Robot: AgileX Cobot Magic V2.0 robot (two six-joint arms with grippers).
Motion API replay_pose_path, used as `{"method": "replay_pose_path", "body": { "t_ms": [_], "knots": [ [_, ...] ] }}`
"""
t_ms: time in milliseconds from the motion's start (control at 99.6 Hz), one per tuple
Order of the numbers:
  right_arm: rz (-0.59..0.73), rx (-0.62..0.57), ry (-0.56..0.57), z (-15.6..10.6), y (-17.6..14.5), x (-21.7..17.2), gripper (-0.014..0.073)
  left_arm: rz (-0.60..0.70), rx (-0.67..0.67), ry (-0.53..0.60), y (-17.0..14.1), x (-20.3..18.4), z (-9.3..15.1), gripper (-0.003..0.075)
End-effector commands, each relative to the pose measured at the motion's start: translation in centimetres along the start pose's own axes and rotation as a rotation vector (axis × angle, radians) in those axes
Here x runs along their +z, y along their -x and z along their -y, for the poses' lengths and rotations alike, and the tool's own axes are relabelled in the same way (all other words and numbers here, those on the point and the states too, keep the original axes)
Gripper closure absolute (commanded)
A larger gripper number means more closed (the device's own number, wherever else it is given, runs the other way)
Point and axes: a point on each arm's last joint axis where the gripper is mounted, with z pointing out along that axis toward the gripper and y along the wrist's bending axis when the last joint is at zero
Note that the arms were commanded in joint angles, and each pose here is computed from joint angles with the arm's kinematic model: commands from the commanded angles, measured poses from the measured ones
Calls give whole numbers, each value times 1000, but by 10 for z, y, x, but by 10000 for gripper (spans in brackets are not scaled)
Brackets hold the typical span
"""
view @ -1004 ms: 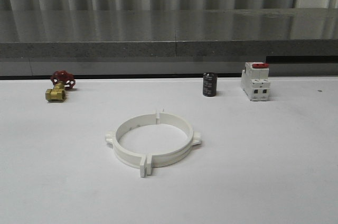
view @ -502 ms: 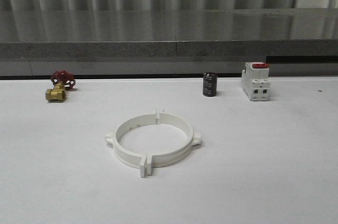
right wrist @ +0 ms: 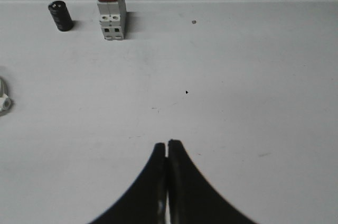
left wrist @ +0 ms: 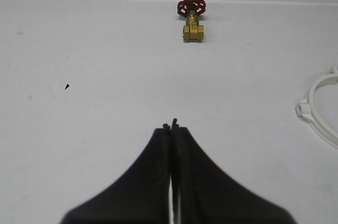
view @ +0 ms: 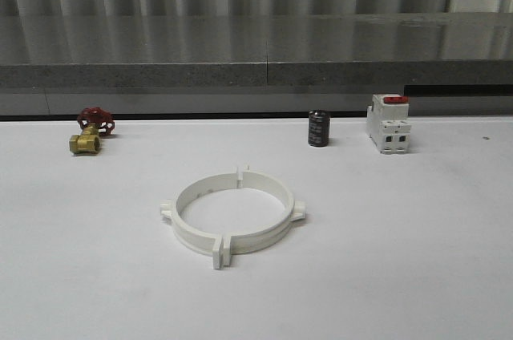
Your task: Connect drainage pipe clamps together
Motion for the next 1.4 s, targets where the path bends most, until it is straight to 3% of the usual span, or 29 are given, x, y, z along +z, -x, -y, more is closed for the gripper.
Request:
{"method": "replay_pose_path", "body": {
  "t_ms": [0,271,482,823,1084,1386],
  "knots": [
    [118,19,35,-1,1,-3,664,90,-5,-22,13,-4,3,740],
    [329,-33,77,-5,-30,-1,664,90,-5,-22,13,-4,3,740],
    [451,11,53,-2,-52,8,664,90,-5,-22,13,-4,3,740],
    [497,53,57,1,-71,27,664,92,-5,-22,13,-4,3,740],
    [583,40,59,0,-65,23,664,94,-5,-22,13,-4,3,740],
    [581,40,58,0,-65,23,664,94,-5,-22,13,-4,3,740]
  ]
}}
